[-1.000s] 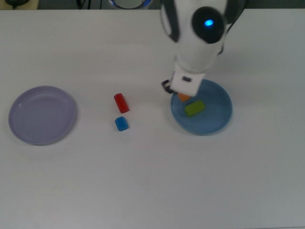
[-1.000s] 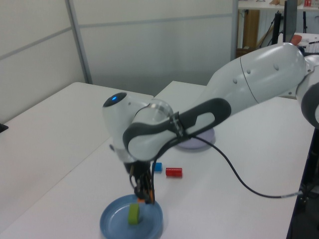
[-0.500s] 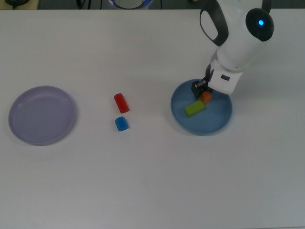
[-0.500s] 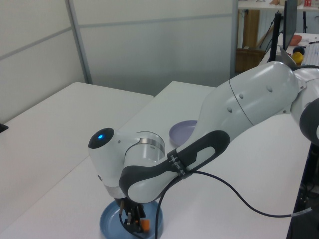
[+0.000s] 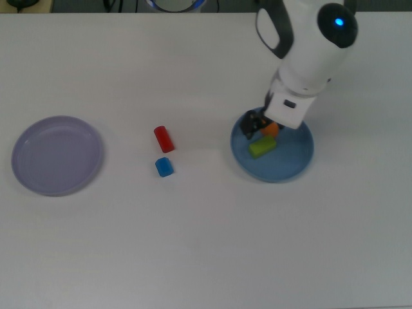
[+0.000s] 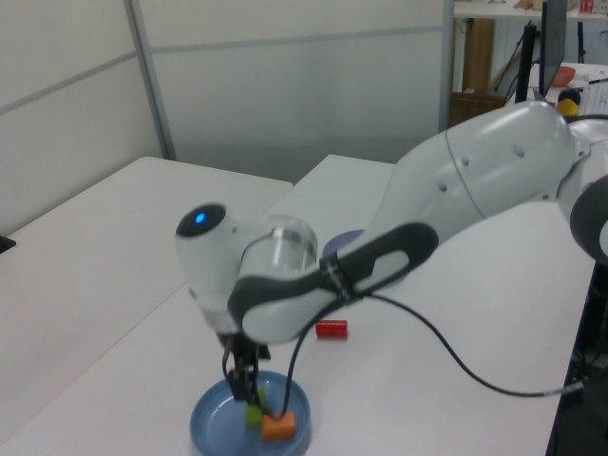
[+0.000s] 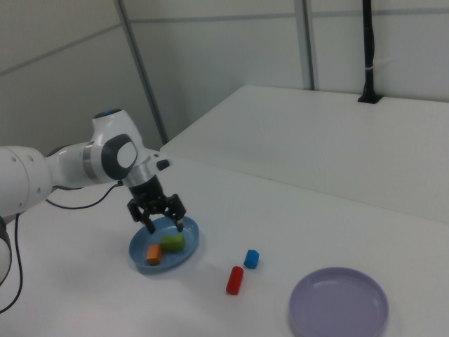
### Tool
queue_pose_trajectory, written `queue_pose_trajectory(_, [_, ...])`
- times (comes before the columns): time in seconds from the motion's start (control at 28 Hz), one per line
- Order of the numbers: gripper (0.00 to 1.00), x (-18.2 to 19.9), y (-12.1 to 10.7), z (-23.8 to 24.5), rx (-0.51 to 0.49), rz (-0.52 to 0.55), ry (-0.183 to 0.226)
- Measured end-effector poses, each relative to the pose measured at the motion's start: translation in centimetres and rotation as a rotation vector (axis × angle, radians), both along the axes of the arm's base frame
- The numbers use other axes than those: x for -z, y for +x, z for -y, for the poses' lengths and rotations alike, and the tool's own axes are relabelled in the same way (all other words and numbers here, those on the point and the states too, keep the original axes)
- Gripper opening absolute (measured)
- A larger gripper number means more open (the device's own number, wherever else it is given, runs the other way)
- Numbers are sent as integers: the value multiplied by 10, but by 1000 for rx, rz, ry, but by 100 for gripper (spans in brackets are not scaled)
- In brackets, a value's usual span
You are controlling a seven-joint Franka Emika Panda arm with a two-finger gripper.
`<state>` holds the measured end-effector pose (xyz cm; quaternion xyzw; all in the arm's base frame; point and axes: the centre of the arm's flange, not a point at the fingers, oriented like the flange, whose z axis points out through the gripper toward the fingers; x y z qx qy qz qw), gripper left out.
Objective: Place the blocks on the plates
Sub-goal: 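Move the gripper over the blue cube and lower it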
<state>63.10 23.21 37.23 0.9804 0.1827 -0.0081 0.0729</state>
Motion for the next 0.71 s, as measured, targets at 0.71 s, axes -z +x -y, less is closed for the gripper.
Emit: queue_pose_trajectory(0.71, [99,25,55,224,202,59,26])
